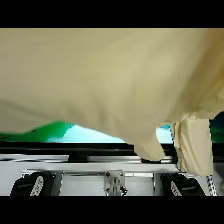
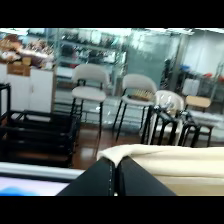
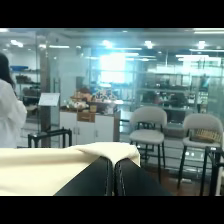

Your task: Fold the shirts.

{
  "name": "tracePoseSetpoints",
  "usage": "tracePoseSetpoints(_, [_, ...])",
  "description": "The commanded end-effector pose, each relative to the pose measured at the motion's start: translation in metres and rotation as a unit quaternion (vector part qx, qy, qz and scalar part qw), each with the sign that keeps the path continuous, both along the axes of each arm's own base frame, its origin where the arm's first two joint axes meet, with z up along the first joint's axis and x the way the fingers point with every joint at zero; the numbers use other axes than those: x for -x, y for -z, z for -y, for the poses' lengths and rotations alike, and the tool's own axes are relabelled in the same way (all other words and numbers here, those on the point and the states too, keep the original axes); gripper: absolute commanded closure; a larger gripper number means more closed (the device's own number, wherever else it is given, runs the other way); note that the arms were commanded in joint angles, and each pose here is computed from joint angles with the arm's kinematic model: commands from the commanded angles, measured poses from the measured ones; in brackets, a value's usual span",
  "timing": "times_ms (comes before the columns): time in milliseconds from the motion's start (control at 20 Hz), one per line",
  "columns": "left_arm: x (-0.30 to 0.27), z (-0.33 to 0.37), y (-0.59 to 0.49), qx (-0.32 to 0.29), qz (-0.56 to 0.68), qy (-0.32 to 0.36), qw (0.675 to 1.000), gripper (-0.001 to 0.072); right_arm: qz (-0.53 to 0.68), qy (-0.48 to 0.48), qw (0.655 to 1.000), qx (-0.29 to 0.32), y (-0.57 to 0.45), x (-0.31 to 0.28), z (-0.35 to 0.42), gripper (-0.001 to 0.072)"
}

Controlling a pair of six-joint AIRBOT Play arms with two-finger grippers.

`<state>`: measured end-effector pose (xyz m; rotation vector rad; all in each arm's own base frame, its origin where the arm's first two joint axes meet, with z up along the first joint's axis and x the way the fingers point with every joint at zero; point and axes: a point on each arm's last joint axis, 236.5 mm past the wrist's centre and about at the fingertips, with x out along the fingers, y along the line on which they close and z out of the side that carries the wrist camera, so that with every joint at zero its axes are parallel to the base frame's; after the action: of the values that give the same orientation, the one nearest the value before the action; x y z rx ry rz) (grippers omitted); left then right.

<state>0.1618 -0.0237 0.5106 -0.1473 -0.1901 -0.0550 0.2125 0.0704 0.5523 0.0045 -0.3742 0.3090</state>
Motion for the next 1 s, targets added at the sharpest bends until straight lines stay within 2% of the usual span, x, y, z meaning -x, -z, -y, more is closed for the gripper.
tracePoseSetpoints(0, [-0.012, -0.022, 0.044, -0.012, -0.087, -0.046, 0.995, 0.0676, -0.049, -0.007, 0.999, 0.015, 0.023, -0.016, -0.006, 0.0647])
tracePoseSetpoints(150, [-0.046, -0.045, 0.099, -0.017, -0.176, -0.075, 0.981, 0.0675, -0.167, -0.024, 0.985, 0.042, 0.082, -0.065, -0.019, 0.0647])
tracePoseSetpoints(300, [-0.089, -0.065, 0.171, -0.023, -0.275, -0.092, 0.957, 0.0675, -0.313, -0.041, 0.946, 0.071, 0.169, -0.13, -0.031, 0.0647])
tracePoseSetpoints(400, [-0.119, -0.077, 0.227, -0.034, -0.349, -0.095, 0.932, 0.0675, -0.396, -0.047, 0.915, 0.065, 0.23, -0.18, -0.038, 0.0647])
tracePoseSetpoints(550, [-0.17, -0.088, 0.298, -0.026, -0.433, -0.086, 0.897, 0.0675, -0.469, -0.068, 0.881, 0.011, 0.313, -0.26, -0.056, 0.0647])
tracePoseSetpoints(700, [-0.222, -0.097, 0.356, -0.016, -0.486, -0.079, 0.87, 0.0675, -0.489, -0.112, 0.857, -0.121, 0.367, -0.325, -0.086, 0.0647])
tracePoseSetpoints(800, [-0.244, -0.094, 0.395, 0.002, -0.522, -0.063, 0.851, 0.0674, -0.499, -0.116, 0.838, -0.188, 0.399, -0.354, -0.092, 0.0647])
tracePoseSetpoints(950, [-0.259, -0.086, 0.46, 0.033, -0.583, -0.04, 0.811, 0.0673, -0.551, -0.111, 0.804, -0.194, 0.463, -0.363, -0.097, 0.0647])
